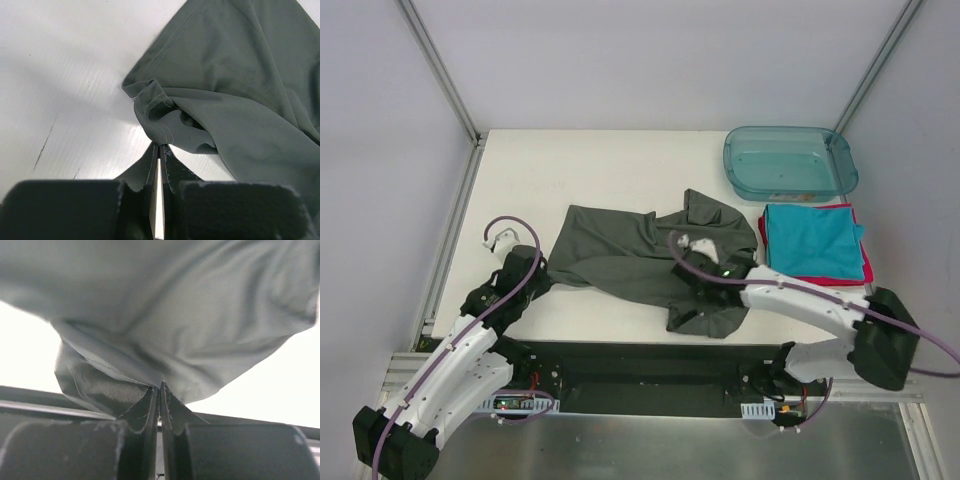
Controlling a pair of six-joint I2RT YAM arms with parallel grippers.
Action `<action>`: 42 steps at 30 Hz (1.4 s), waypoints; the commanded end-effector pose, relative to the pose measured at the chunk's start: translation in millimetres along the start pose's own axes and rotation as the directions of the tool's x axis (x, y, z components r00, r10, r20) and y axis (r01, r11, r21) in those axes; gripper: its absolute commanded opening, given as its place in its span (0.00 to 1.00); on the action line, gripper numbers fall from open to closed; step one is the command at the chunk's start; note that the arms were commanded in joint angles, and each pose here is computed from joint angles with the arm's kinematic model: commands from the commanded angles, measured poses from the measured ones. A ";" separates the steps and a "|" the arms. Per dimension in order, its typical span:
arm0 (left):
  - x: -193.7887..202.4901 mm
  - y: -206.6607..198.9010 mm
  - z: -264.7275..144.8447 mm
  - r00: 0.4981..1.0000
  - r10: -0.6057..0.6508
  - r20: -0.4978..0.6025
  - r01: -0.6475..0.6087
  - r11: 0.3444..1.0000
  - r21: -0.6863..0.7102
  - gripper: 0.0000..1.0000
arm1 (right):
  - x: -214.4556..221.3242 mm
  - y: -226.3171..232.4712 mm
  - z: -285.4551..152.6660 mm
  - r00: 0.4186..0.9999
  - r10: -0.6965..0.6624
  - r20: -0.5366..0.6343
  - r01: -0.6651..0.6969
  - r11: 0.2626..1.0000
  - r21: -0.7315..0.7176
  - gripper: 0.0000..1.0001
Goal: Fold and stack the t-shirts
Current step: Flatten out the tshirt
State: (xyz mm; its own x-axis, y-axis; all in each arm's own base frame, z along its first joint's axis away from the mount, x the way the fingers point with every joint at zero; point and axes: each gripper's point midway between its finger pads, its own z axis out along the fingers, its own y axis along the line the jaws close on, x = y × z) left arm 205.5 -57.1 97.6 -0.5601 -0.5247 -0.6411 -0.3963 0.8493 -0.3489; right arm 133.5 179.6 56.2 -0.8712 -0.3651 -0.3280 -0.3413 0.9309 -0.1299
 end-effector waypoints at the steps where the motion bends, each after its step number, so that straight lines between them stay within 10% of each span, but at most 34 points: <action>1: -23.1 -4.0 -3.5 0.997 0.001 0.078 -0.001 1.000 -0.008 0.00 | -69.0 -64.3 -51.1 0.949 0.196 0.248 -0.207 0.978 0.019 0.03; 10: -78.9 -18.3 -19.2 0.972 -0.001 0.233 0.012 0.999 -0.046 0.00 | -167.6 -167.7 -145.1 0.741 0.380 0.554 -0.433 0.901 -0.039 0.00; 19: -120.9 -51.1 -26.1 0.945 0.026 0.327 -0.027 1.000 -0.002 0.00 | -210.8 -187.4 -165.6 0.713 0.336 0.615 -0.372 0.925 -0.075 0.00; 34: -186.6 -87.1 -151.3 0.851 -0.112 0.514 -0.083 0.936 0.341 0.00 | -188.3 -188.1 -295.2 0.523 0.293 0.801 -0.250 0.951 -0.184 0.00; 42: -171.4 -86.1 -157.2 0.865 -0.130 0.485 -0.092 0.909 0.407 0.00 | -181.2 -191.0 -291.9 0.534 0.314 0.785 -0.285 0.941 -0.182 0.00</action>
State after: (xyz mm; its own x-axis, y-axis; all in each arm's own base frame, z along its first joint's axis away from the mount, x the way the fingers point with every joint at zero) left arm 218.2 -43.7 356.2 -0.0465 -0.5491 -0.8345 -0.0263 0.8357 -0.5485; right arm 243.0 71.0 426.3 -0.2528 0.1055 -0.9617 -0.1739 0.9729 0.1525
